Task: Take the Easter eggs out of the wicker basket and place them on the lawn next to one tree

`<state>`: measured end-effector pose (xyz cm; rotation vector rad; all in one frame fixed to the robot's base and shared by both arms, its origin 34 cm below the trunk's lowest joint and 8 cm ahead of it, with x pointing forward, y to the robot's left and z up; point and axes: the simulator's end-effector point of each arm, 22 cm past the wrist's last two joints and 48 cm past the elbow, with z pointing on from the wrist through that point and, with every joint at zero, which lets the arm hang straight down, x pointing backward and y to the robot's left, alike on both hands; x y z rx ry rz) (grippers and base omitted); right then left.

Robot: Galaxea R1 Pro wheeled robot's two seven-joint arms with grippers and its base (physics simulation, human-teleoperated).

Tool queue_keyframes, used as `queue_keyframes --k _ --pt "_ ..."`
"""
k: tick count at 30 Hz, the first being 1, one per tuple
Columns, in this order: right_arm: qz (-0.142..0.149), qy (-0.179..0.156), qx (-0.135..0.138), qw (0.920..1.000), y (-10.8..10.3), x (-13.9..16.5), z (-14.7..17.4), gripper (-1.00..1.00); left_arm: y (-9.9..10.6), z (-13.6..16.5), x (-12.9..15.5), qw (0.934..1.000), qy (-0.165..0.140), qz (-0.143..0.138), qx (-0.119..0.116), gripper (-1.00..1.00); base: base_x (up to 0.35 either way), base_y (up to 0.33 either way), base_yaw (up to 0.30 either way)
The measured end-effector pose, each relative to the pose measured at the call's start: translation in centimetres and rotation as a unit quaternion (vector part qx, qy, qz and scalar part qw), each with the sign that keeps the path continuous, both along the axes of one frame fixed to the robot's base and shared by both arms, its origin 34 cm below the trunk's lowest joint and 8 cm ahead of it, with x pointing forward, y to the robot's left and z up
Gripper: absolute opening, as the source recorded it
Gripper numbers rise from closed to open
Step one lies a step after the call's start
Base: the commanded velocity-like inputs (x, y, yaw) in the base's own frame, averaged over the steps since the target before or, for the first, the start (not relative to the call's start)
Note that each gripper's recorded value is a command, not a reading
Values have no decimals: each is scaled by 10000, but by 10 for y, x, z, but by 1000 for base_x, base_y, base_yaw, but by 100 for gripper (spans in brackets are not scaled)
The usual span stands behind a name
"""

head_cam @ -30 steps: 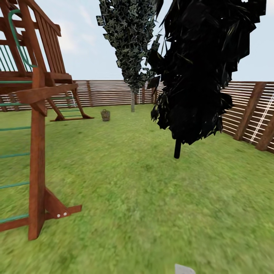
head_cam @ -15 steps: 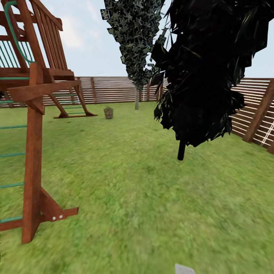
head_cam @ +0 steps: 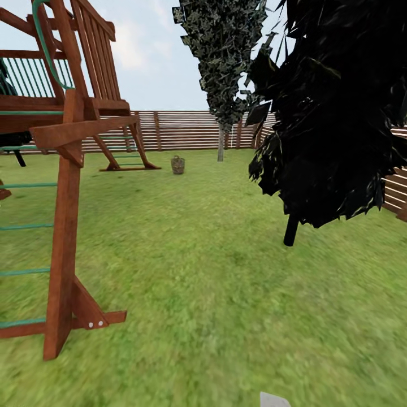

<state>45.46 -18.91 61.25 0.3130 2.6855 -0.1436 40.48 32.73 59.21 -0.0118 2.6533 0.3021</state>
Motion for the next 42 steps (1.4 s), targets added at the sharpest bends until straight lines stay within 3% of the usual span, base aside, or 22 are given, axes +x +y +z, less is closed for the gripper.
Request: queue_keyframes --k 42 --pt "7 1 9 10000 1 0 0 100 0 0 -1 10000 8 4 -3 100 306 -132 61"
